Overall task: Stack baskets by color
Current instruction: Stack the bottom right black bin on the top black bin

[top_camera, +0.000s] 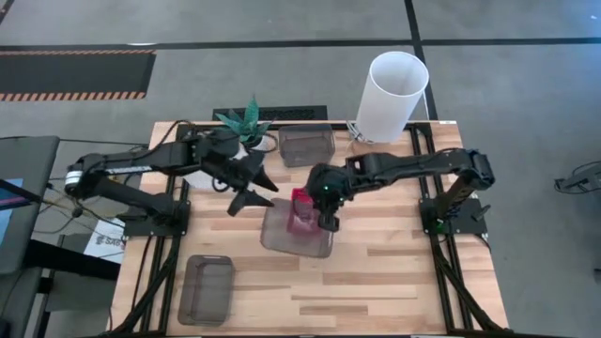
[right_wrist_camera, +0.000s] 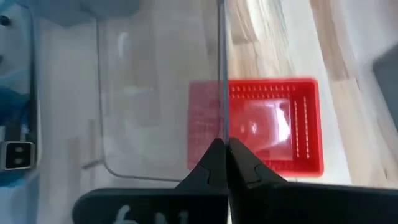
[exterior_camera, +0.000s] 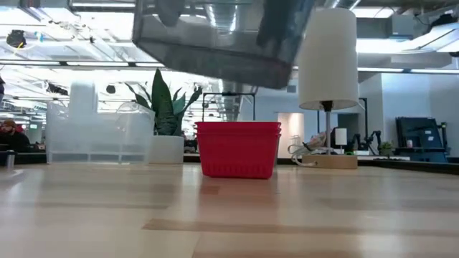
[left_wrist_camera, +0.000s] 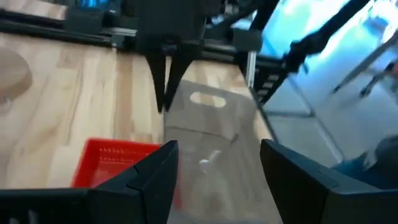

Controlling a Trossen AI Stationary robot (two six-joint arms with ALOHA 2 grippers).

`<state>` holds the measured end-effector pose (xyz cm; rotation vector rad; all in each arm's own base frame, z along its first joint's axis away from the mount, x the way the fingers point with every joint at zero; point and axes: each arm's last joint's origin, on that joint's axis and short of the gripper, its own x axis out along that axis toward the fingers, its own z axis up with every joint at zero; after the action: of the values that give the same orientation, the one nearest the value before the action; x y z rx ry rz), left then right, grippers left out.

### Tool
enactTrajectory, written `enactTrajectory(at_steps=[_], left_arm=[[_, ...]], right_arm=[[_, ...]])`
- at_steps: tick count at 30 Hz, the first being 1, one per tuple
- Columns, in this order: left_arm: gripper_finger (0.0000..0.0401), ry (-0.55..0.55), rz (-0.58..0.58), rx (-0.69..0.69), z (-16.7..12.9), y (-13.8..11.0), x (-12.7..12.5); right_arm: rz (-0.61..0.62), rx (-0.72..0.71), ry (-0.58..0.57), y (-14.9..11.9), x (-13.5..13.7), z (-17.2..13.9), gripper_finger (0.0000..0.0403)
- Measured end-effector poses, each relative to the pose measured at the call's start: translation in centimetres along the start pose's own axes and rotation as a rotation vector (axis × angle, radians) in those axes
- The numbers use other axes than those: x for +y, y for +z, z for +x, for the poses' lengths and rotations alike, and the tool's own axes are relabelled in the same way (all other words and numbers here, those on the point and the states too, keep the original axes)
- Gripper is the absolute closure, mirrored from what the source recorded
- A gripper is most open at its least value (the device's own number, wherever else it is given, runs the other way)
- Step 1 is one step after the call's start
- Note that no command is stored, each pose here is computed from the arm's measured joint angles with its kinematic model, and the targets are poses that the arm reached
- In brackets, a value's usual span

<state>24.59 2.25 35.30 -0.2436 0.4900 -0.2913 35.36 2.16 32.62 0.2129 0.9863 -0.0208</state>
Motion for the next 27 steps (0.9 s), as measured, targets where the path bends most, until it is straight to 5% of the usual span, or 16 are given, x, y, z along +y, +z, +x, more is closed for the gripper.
enactTrajectory(at_steps=[10,19,27], left_arm=[[0.0186,0.056,0.050,0.320,5.1,0.7,2.2],[0.0186,0.187,0.090,0.384,7.9,1.2,3.7],[0.0186,0.099,0.219,0.261,7.0,3.9,2.5]], right_arm=[[-0.076,-0.034,-0.009,1.2,-1.2,-1.7,0.0403],[-0.112,-0.033,-0.033,1.3,-1.6,-1.7,0.0403],[-0.173,0.006,-0.010,0.9,-1.5,-1.8,0.0403]])
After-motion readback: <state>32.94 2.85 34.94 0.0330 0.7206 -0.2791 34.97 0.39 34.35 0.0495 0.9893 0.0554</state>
